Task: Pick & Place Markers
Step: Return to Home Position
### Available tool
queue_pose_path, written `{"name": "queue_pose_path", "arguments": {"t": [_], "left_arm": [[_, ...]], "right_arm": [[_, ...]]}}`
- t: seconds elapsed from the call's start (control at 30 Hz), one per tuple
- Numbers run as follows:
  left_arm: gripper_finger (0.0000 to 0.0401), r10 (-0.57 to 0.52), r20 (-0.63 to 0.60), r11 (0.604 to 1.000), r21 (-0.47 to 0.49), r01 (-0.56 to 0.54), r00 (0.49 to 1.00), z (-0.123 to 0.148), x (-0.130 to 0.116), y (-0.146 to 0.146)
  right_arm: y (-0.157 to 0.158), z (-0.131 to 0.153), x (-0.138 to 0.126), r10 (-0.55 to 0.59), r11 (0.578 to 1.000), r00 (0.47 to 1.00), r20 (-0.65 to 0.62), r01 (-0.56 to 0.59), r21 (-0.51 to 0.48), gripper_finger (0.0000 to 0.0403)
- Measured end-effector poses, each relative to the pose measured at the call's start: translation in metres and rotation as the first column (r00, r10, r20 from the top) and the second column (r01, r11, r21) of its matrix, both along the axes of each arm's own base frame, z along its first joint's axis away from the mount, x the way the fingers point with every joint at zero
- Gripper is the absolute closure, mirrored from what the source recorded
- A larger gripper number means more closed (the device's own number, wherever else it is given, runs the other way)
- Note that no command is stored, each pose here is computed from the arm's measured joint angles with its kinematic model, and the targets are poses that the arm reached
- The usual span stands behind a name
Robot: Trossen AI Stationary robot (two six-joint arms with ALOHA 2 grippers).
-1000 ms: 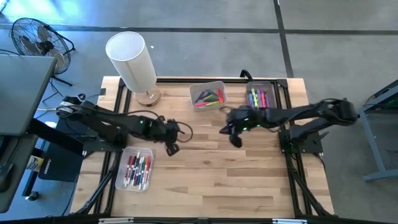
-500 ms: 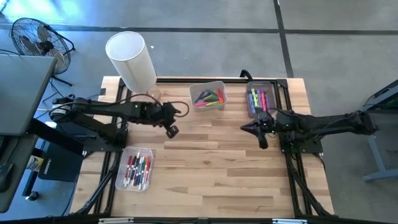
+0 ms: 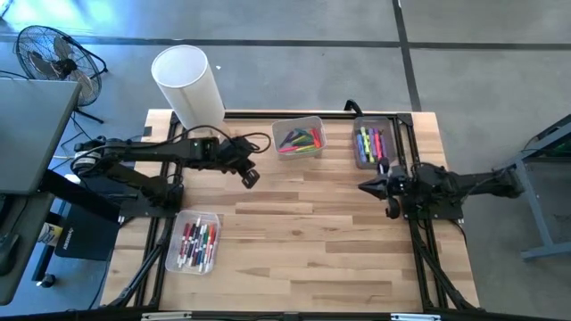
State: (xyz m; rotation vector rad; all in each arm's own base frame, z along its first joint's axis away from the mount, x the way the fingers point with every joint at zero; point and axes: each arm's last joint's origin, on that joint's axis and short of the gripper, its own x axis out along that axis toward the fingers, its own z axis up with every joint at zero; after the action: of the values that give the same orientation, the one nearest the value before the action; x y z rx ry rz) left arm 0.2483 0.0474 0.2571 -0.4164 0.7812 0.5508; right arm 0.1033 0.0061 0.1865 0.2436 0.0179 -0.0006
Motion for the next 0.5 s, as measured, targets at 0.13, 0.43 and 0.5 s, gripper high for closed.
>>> {"name": "queue_pose_path", "arguments": {"t": [0.13, 0.43, 0.5], "left_arm": [[0.0401, -0.018, 0.003, 1.0, -0.02, 0.018, 1.0, -0.0001, 0.0004, -0.001], [0.0401, -0.035, 0.019, 0.999, -0.036, 0.035, 0.999, 0.0006, 0.0015, -0.0015], [0.0401, -0.062, 0.023, 0.997, -0.036, 0.062, 0.998, 0.0009, 0.0021, -0.0019]], "right_arm": [[-0.0007, 0.0019, -0.0075, -0.004, 1.0, 0.998, 0.061, 0.006, -0.029, 0.0402], [-0.0024, 0.0022, -0.0109, -0.045, 0.99, 0.996, 0.072, 0.055, -0.131, 0.0403], [-0.0025, 0.0022, -0.0112, -0.048, 0.985, 0.996, 0.073, 0.059, -0.163, 0.0403]]}}
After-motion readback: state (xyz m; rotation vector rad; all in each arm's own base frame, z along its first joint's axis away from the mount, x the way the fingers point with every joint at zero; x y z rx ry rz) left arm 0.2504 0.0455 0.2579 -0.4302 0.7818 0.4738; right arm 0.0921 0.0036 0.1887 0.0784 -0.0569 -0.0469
